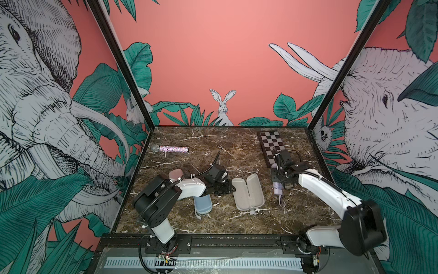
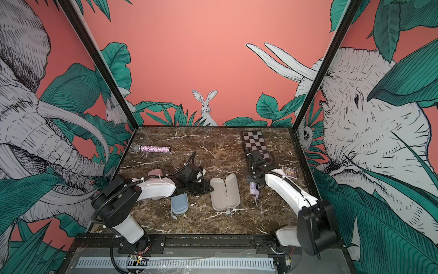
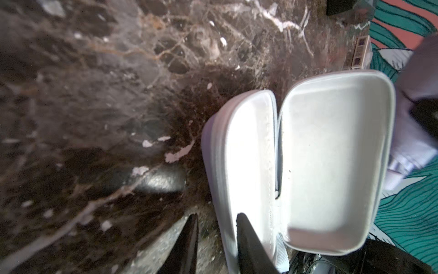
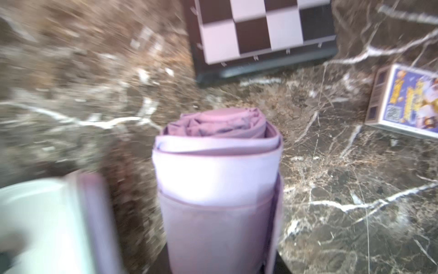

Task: Put umbrellas into zippered umbrella sleeves
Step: Pick up the umbrella from the center of the board, then place the umbrella in the umbrella sleeve.

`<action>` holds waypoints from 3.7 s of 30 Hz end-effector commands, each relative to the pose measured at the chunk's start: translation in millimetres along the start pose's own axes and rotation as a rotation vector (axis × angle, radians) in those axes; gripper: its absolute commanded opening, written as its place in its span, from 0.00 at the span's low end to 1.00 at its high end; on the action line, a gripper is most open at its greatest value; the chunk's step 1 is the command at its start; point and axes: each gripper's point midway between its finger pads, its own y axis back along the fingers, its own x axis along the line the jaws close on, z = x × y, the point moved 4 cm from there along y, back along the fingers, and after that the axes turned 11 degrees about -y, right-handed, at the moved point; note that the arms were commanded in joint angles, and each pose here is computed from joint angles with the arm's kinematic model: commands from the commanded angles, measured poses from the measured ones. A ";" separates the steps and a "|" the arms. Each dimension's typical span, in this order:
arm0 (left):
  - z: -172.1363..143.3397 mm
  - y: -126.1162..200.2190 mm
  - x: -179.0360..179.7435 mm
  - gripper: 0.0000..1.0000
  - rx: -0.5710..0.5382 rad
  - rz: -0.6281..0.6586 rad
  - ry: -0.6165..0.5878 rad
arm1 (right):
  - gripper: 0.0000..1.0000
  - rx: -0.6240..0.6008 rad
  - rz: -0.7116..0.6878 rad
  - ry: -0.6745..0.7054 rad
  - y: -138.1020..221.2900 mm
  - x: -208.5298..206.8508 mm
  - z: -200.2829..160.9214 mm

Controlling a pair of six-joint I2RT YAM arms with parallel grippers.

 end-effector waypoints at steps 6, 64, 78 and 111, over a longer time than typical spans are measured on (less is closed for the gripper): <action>-1.3 -4.1 -9.4 0.12 -0.081 -0.016 0.057 | 0.13 -0.259 0.152 -0.129 66.2 68.5 18.6; -0.8 15.1 8.7 0.24 -0.265 0.004 0.204 | 0.56 0.074 0.159 0.280 -24.1 170.7 -109.0; -2.7 23.0 17.0 0.27 -0.259 -0.055 0.179 | 0.78 0.087 0.081 -0.009 -37.4 140.5 -62.3; 15.6 15.1 6.4 0.03 -0.285 -0.146 0.145 | 0.66 0.210 0.049 0.209 -60.7 161.8 -119.0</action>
